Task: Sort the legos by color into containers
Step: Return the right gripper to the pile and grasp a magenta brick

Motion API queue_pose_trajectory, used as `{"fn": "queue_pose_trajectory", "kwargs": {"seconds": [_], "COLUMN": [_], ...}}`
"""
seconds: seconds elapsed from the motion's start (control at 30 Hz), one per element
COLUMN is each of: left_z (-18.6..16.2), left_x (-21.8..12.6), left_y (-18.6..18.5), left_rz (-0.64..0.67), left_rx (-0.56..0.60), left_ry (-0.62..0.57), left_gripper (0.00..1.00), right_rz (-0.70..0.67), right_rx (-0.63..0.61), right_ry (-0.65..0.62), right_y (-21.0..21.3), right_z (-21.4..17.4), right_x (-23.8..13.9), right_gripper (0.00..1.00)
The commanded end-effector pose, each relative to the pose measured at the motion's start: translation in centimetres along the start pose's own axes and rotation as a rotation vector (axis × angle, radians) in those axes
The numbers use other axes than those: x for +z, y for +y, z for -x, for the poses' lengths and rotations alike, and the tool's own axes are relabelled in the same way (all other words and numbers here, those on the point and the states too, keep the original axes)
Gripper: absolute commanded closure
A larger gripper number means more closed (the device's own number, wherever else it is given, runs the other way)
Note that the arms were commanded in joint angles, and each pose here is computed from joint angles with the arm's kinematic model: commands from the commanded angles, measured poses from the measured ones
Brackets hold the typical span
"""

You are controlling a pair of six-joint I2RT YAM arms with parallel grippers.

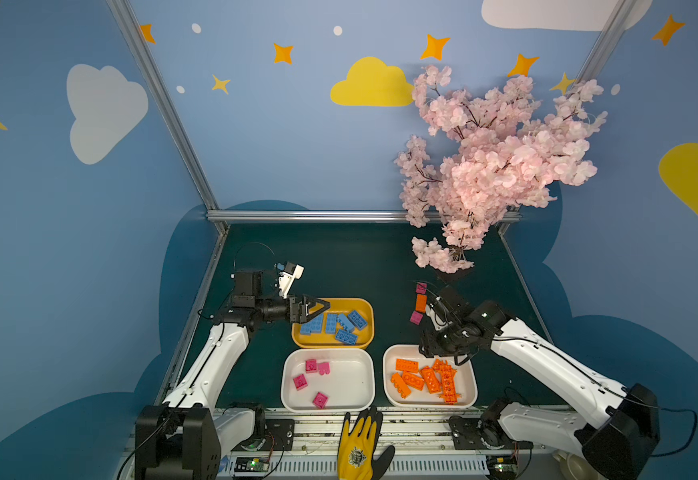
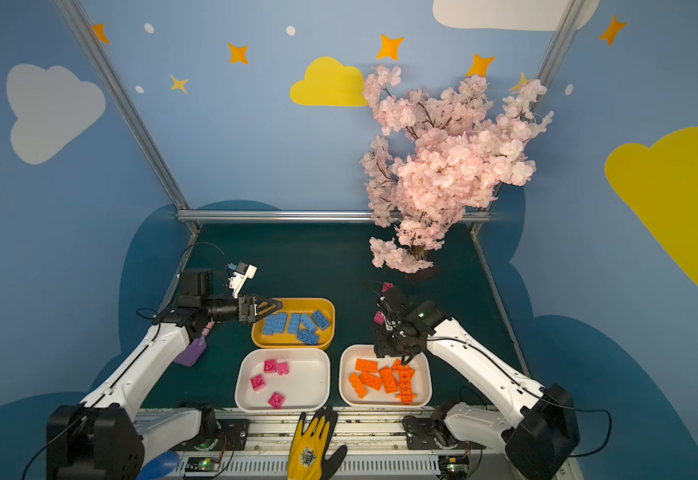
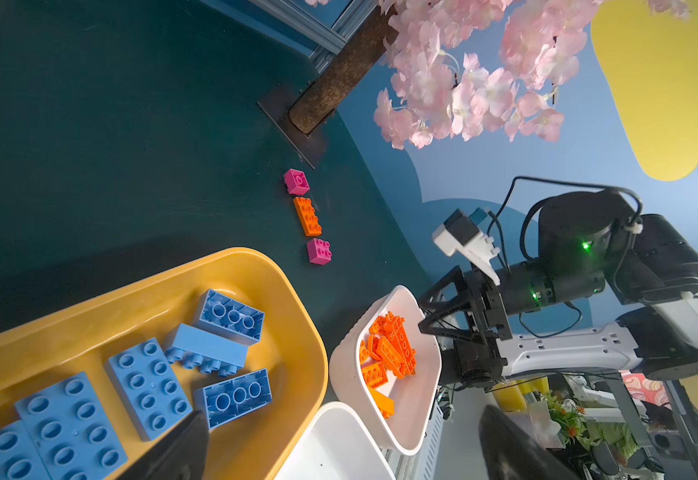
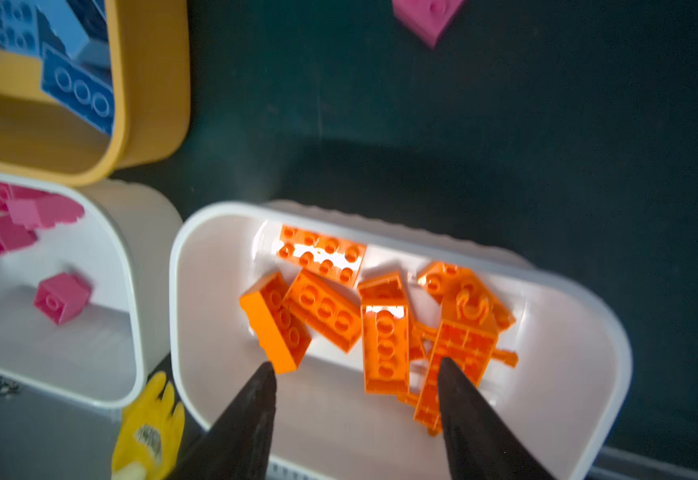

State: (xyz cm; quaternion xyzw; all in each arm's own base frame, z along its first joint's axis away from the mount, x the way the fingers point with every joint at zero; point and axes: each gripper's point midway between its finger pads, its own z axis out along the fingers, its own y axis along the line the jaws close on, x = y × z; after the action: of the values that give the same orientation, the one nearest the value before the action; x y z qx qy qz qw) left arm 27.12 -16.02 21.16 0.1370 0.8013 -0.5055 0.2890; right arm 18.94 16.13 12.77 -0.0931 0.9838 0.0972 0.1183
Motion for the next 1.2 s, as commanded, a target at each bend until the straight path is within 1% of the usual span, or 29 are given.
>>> {"fn": "queue_pose_trajectory", "kwargs": {"seconds": [0.0, 0.1, 0.13, 0.23, 0.3, 0.43, 0.6, 0.73, 0.87, 0.97, 1.03, 1.17], "left_z": [0.3, 0.0, 0.0, -0.1, -0.1, -0.4, -0.7, -1.0, -1.2, -1.4, -1.5, -1.5], "left_x": [-0.1, -0.1, -0.1, 0.0, 0.0, 0.0, 0.0, 0.1, 0.1, 0.0, 0.1, 0.1], "left_y": [-0.7, -0.6, -0.6, -0.3, -0.3, -0.2, 0.0, 0.3, 0.5, 0.5, 0.6, 0.7], "left_rz": [-0.022, -0.015, -0.015, -0.013, -0.011, -0.007, -0.004, 0.005, 0.007, 0.010, 0.014, 0.013], "left_rx": [0.023, 0.023, 0.023, 0.014, 0.012, 0.014, 0.013, 0.012, 0.005, 0.009, 0.007, 0.007], "left_ry": [-0.006, -0.003, -0.003, -0.003, -0.001, 0.004, 0.011, 0.017, 0.022, 0.025, 0.025, 0.028], "left_gripper": [0.01, 0.00, 0.00, 0.01, 0.00, 0.01, 0.00, 0.00, 0.00, 0.00, 0.00, 0.00], "right_rz": [-0.091, -0.117, -0.131, -0.124, -0.145, -0.184, -0.199, -0.206, -0.173, -0.143, -0.171, -0.197], "right_rx": [-0.025, -0.013, 0.018, 0.127, 0.201, 0.317, 0.407, 0.429, 0.426, 0.417, 0.417, 0.416], "right_ry": [-0.178, -0.210, -0.208, -0.182, -0.174, -0.149, -0.111, -0.066, -0.050, 0.013, 0.057, 0.059], "right_y": [-0.6, -0.3, -0.4, -0.5, -0.9, -2.0, -3.1, -3.3, -2.8, -2.2, -2.6, -3.4], "right_z": [5.4, 7.7, 8.3, 9.3, 9.7, 10.2, 10.5, 10.5, 11.2, 11.2, 10.7, 10.4], "right_x": [-0.2, 0.4, 1.0, 3.3, 4.7, 7.0, 9.6, 11.6, 13.0, 13.5, 13.9, 14.2], "right_gripper": [0.35, 0.35, 0.34, 0.38, 0.41, 0.43, 0.46, 0.46, 0.46, 0.46, 0.50, 0.56]}}
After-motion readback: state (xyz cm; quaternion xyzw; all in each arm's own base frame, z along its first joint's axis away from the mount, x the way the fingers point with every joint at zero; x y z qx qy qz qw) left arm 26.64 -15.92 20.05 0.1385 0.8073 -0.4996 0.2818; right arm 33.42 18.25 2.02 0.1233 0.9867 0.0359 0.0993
